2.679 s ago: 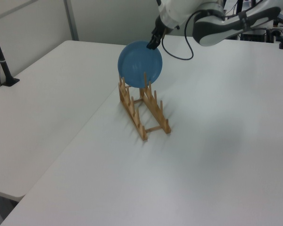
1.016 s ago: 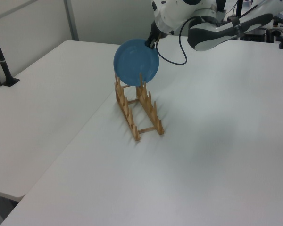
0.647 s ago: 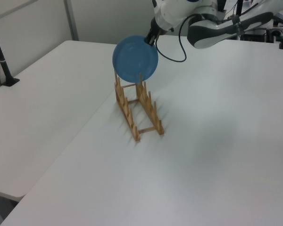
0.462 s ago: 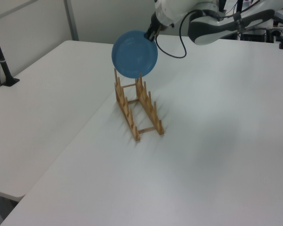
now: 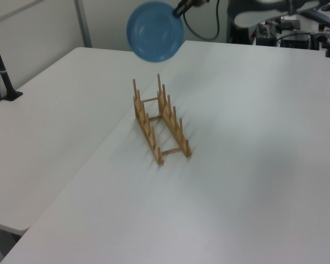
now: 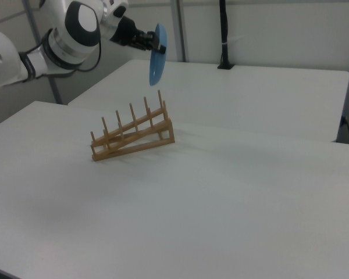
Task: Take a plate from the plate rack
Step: 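Lift the gripped blue plate up out of the wooden rack, then carry the plate beside the rack and lower it flat onto the table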
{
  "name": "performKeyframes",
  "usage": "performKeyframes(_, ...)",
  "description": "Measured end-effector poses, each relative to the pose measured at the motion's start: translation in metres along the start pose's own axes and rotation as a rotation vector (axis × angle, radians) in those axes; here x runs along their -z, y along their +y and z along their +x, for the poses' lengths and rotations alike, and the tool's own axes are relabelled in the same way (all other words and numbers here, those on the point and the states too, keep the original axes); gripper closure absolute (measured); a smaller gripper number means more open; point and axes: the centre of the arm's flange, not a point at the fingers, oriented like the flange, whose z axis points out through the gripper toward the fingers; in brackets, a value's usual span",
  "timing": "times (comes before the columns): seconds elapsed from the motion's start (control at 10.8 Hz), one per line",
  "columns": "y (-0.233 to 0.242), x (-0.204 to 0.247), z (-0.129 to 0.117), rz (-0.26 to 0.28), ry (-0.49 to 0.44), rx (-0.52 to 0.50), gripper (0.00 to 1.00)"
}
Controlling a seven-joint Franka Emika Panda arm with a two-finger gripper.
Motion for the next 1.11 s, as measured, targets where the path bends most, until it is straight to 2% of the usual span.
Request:
performKeyframes(0.18, 0.042, 0.012, 0.011, 0.075, -0.039, -0.197, 0.93)
performKeyframes(0.28, 0.063, 0.014, 0.009, 0.110, -0.070, -0.275, 0.93)
performKeyframes(0.37, 0.081, 0.014, -0.001, 0.147, -0.133, -0.333, 0.93)
performKeyframes(0.46, 0.095, 0.011, -0.015, 0.185, -0.236, -0.364, 0.93)
performKeyframes(0.55, 0.109, 0.006, -0.034, 0.243, -0.372, -0.352, 0.93)
performKeyframes(0.74, 0.131, -0.005, -0.066, 0.371, -0.570, -0.241, 0.93)
performKeyframes(0.92, 0.150, -0.014, -0.095, 0.465, -0.698, -0.098, 0.93)
performKeyframes(1.11, 0.151, -0.029, -0.119, 0.509, -0.759, -0.003, 0.93)
